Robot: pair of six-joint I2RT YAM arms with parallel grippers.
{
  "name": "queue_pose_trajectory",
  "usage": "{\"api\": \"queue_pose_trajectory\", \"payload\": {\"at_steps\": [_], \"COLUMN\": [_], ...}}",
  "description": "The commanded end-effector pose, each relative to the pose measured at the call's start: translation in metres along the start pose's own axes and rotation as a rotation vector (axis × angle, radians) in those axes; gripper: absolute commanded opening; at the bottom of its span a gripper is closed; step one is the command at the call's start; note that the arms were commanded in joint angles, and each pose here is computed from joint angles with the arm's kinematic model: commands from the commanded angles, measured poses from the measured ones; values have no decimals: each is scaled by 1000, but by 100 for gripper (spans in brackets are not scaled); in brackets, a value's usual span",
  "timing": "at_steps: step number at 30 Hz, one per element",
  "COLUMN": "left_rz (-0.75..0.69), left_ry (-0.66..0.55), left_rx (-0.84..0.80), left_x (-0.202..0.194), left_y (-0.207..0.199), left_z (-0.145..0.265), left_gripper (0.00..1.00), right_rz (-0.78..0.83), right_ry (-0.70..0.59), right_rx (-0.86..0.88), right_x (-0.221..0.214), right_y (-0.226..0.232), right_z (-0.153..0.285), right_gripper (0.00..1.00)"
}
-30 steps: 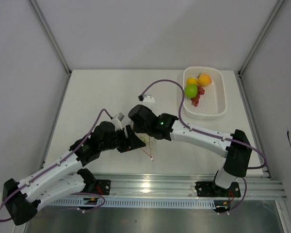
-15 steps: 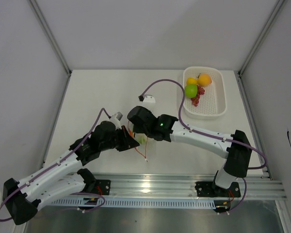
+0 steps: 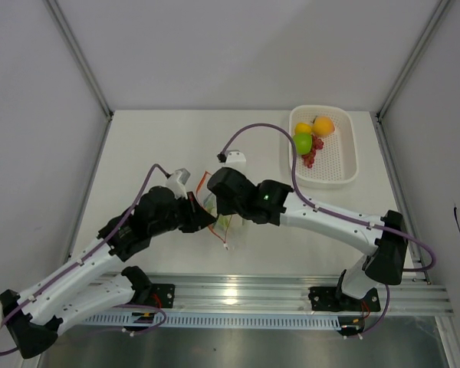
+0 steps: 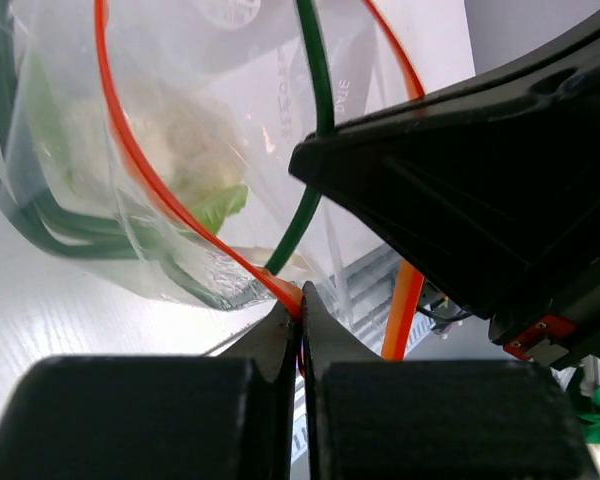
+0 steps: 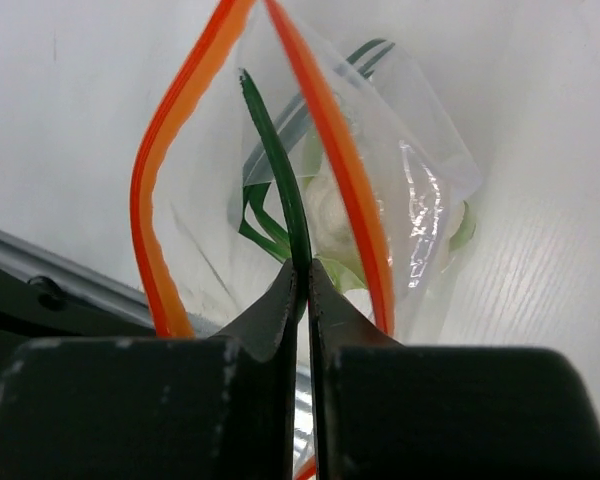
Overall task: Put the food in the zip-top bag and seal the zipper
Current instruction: Adjust the fake vegetable in the zipper food storage bag.
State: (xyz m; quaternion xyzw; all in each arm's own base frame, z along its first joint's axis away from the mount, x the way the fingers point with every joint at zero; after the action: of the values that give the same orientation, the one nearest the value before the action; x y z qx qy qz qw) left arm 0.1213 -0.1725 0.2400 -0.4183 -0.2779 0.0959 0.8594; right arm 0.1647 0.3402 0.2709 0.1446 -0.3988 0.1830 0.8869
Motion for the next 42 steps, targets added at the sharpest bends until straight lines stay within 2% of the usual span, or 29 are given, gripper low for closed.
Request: {"api": "queue_pose_trajectory", "payload": {"at_steps": [1, 5, 7, 11, 17, 21, 24, 25, 28, 32, 35, 42], "left_rz": [-82, -121, -130, -134, -141, -146, -146, -150, -153, -156, -162, -170], "left_ry": [-84, -62, -53, -37, -45, -52, -59, -63, -69, -67, -68, -76], "left_rx": [-73, -48, -43, -33, -25, -13, -10, -11, -9, -10, -6, 4], "left_x": [19, 20, 20, 17, 17, 18, 18, 19, 20, 20, 21, 26], "left_y": [-26, -27, -26, -23, -21, -19, -18, -19, -20, -20, -20, -25], "left_z": [15, 14, 13, 11, 12, 14, 14, 15, 16, 16, 15, 13], "left_gripper": [1, 1, 0, 0, 1, 1, 1, 1, 1, 0, 1, 1], "right_rz": [65, 77, 83, 100, 111, 109, 94, 92, 79, 52, 46, 0], "right_ry": [68, 161, 200, 284, 417, 451, 464, 447, 342, 178, 113, -26], "right_rx": [92, 169, 202, 252, 270, 321, 311, 301, 300, 296, 287, 285], "right_x": [0, -10, -12, -25, -50, -58, -59, -56, -38, -1, 16, 53], "right_y": [6, 9, 9, 13, 13, 19, 17, 16, 14, 4, -5, -24], "right_z": [10, -5, -10, -27, -61, -72, -78, -77, -59, -22, -4, 41], "right_gripper": [3, 5, 10, 14, 3, 1, 14, 29, 55, 67, 74, 81]}}
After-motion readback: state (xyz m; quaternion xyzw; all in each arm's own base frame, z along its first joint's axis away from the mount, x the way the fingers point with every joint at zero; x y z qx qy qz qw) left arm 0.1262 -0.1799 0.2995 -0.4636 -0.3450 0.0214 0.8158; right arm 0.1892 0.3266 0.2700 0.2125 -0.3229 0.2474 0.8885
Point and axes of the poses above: each gripper's point midway between its finger pads, its own z axis back along the fingers, its own y axis along the line the jaws close on, x = y × z, the point moved 8 cm from there along z, back along the fingers, and after that the axes turned 13 degrees about z, right-handed, at the moved point
